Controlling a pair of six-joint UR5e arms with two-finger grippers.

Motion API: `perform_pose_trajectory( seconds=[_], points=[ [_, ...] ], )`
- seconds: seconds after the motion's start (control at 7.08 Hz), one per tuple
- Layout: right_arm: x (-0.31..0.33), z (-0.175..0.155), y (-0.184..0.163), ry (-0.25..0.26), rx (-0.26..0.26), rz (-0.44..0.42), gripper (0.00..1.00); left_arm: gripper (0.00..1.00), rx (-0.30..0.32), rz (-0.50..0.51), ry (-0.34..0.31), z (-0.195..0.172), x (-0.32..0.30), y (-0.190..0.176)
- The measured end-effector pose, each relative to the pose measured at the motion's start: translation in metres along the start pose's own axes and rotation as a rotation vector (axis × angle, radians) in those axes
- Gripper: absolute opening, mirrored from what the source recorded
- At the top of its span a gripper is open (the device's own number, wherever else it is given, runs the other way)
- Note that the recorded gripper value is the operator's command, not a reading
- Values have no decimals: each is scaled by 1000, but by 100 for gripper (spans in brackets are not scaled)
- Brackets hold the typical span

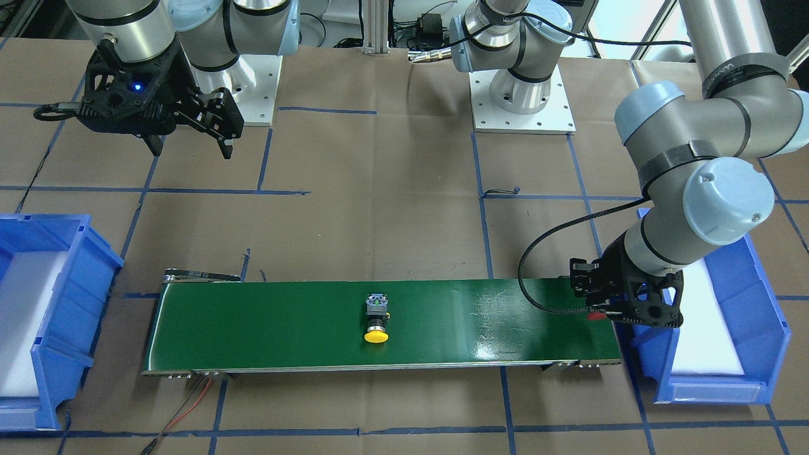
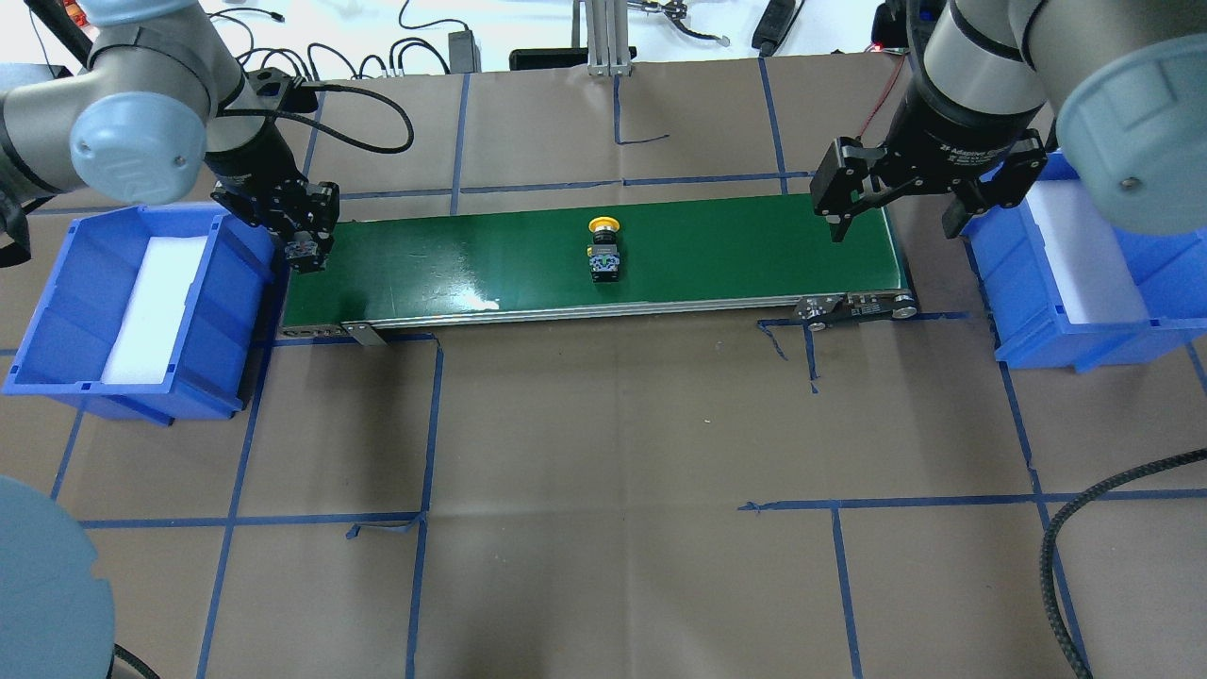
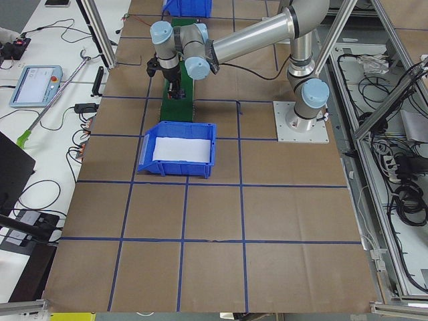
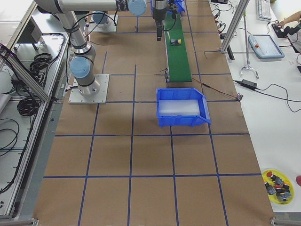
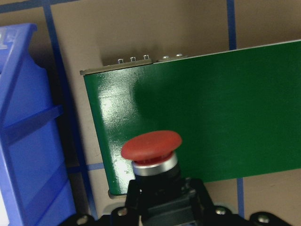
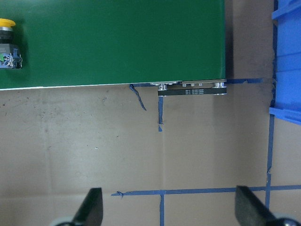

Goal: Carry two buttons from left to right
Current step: 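Set the red button on the belt and raise the open left gripper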

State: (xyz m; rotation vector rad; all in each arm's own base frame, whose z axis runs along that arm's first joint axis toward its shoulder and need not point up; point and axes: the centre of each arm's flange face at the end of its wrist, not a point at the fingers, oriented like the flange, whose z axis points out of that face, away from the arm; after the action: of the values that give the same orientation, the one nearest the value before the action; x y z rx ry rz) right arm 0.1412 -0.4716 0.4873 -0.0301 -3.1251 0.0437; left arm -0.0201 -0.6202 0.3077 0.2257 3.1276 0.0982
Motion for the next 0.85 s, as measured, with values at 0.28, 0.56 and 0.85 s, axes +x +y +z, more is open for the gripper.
perform_pose_trajectory(
  seconds=[0.28, 0.56, 0.85],
  points=[
    [0, 1, 0, 0, -3, 0, 100, 3, 12, 10, -3, 34, 1, -5],
    [0, 2, 0, 2, -5, 0, 100, 7, -2, 21, 1, 49, 2, -4],
    [0, 2, 0, 1, -6, -1, 100, 100, 4, 23, -1, 53, 1, -7]
  ],
)
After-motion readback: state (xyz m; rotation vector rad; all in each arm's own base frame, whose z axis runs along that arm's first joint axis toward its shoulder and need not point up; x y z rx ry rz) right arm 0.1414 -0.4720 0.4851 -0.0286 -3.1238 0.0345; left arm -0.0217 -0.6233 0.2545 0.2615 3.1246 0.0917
